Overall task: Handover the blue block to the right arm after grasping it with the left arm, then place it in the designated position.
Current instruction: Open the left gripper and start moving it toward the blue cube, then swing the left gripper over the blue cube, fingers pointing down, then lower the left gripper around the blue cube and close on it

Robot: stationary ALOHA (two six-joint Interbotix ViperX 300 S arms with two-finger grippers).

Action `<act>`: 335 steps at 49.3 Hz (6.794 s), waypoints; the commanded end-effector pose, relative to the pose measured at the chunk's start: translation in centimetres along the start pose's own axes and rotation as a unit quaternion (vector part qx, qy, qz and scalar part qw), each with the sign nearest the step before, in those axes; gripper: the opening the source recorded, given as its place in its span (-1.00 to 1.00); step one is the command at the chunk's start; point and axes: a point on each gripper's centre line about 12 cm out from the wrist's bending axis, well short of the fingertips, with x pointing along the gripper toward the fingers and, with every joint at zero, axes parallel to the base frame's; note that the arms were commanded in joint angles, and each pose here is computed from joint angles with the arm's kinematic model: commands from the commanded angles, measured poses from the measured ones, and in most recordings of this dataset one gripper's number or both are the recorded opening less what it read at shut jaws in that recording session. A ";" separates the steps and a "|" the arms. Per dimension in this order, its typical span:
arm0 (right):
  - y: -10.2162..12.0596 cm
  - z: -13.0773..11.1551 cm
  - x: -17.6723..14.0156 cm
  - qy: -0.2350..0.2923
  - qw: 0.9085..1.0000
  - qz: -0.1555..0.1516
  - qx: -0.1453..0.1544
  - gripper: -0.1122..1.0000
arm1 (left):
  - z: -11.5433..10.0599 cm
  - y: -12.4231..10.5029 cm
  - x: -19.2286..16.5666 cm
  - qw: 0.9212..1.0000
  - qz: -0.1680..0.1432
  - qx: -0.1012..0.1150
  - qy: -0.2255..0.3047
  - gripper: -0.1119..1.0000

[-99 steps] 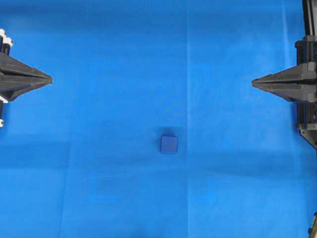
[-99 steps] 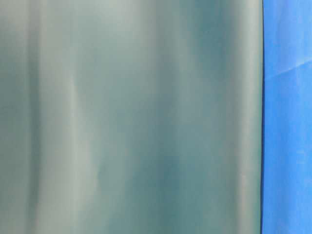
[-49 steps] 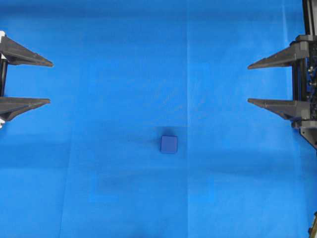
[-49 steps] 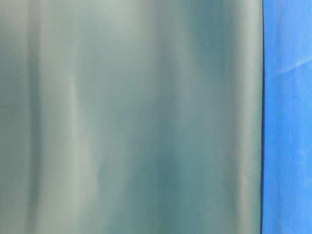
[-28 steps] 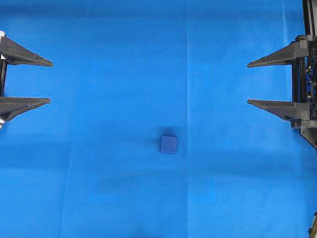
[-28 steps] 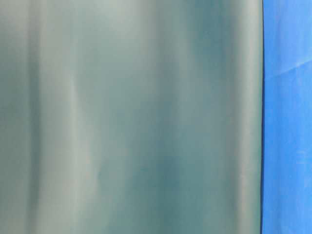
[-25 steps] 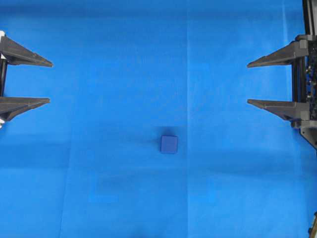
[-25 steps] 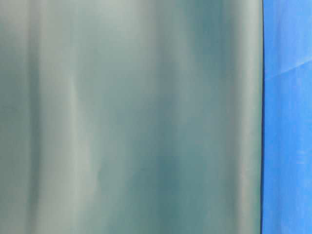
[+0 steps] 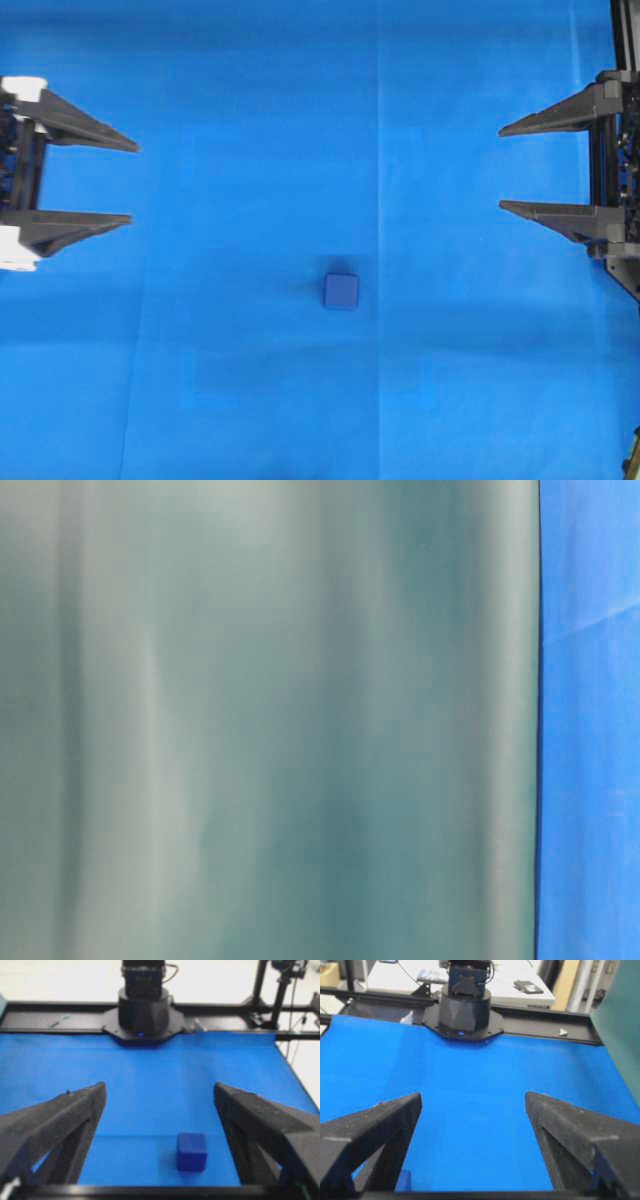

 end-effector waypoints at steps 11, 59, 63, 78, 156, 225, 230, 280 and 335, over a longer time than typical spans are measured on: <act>0.0 1.1 0.5 -0.016 1.000 -0.001 0.002 0.98 | 0.5 -0.5 6.4 1.000 -0.009 0.000 0.007 0.86; 0.0 1.3 0.7 -0.025 1.000 0.000 0.001 0.98 | 1.0 -3.2 22.2 0.998 -0.036 0.003 0.051 0.86; 0.0 1.3 0.7 -0.025 1.000 0.000 0.001 0.98 | 1.0 -3.2 22.2 0.998 -0.036 0.004 0.052 0.86; 0.0 1.3 0.7 -0.025 1.000 0.000 0.001 0.98 | 0.1 -3.2 22.4 0.994 -0.034 -0.005 0.106 0.86; 0.0 1.2 0.7 -0.021 1.000 0.000 0.000 0.98 | -1.5 -4.2 25.6 0.887 -0.017 0.002 0.461 0.86; 0.0 0.8 1.0 -0.012 1.000 -0.001 0.001 0.98 | -8.8 -4.2 25.4 0.884 -0.017 -0.001 0.467 0.86; 0.0 0.7 1.1 -0.011 1.000 0.000 0.000 0.98 | -10.5 -4.2 25.5 0.880 -0.017 -0.001 0.475 0.86; 0.0 0.4 1.2 -0.003 1.000 -0.001 -0.001 0.98 | -18.1 -3.8 26.3 0.861 -0.011 -0.002 0.509 0.86; 0.0 0.4 1.3 -0.003 1.000 -0.001 0.000 0.98 | -14.8 -5.4 26.8 0.857 -0.023 0.006 0.515 0.07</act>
